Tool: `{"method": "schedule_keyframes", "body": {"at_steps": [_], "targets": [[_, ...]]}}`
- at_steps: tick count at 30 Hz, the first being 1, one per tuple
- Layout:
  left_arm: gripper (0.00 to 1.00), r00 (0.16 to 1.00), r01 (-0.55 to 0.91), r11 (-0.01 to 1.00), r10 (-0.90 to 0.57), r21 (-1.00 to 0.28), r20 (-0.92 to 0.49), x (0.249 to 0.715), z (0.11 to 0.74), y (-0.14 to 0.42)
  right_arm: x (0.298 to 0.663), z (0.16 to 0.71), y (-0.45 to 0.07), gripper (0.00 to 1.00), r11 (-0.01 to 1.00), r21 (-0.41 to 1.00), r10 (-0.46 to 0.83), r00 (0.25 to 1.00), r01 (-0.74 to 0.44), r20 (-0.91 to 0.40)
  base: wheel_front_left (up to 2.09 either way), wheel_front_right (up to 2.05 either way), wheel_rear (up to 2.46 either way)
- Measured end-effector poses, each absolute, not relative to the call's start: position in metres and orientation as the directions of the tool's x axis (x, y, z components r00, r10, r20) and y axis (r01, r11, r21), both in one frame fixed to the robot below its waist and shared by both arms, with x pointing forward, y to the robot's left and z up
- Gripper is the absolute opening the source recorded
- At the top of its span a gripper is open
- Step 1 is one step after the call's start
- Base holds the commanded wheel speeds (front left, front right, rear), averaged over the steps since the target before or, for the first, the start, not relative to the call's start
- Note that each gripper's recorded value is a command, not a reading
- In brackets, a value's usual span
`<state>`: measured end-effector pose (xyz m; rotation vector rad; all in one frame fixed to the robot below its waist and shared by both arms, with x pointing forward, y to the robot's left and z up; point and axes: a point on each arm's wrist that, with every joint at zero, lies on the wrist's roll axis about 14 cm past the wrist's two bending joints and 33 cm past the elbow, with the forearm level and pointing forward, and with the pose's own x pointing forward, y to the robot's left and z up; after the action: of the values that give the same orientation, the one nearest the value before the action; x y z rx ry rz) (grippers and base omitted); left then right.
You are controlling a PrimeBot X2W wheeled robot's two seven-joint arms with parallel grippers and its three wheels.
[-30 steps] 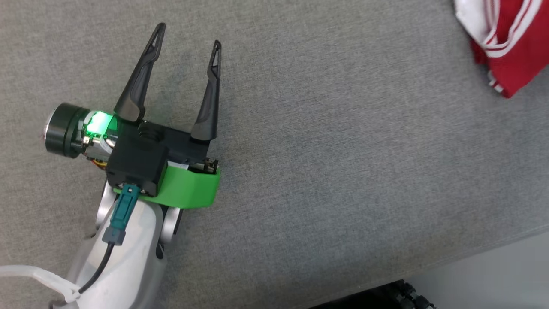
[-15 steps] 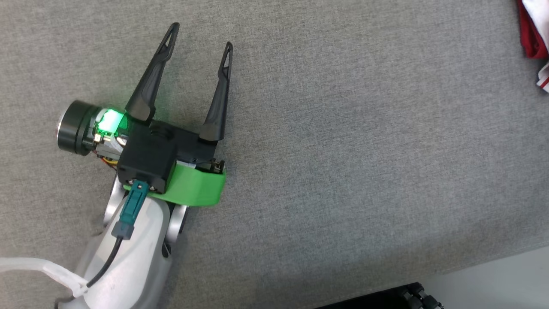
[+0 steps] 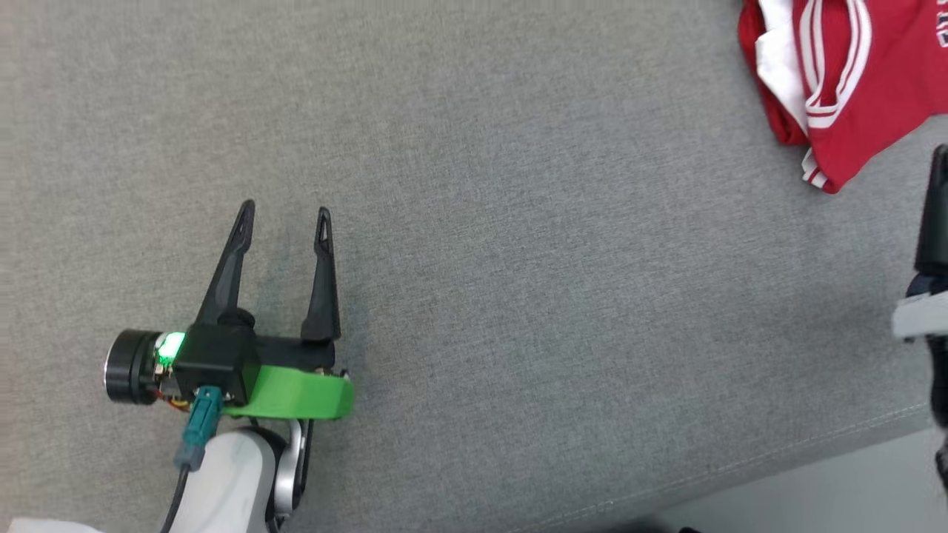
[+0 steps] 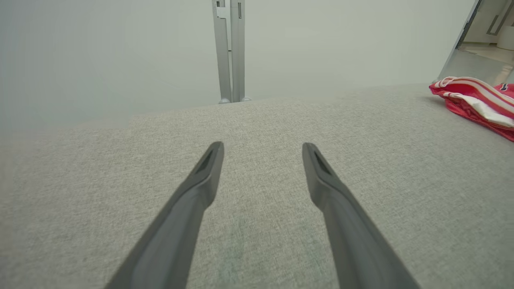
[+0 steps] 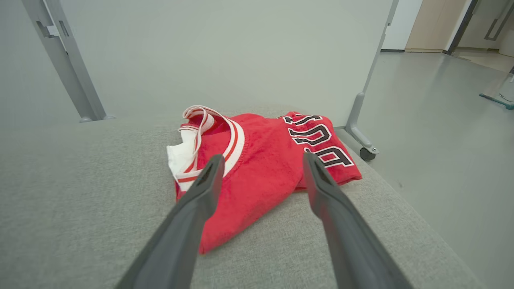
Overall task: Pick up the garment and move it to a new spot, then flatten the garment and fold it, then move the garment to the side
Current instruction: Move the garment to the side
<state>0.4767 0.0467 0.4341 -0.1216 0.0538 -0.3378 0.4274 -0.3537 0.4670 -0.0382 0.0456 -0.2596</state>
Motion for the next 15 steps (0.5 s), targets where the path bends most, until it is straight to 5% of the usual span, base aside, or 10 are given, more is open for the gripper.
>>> {"method": "schedule_keyframes", "body": {"at_steps": [15], "targets": [[1.0,0.987,0.158,0.982,-0.161,-0.105,-0.015,0.423,0.473,0.103,0.37,0.505,-0.256,1.0,0.99,0.098,-0.111,0.992,0.104,0.068,0.0,0.0,0.0]]}}
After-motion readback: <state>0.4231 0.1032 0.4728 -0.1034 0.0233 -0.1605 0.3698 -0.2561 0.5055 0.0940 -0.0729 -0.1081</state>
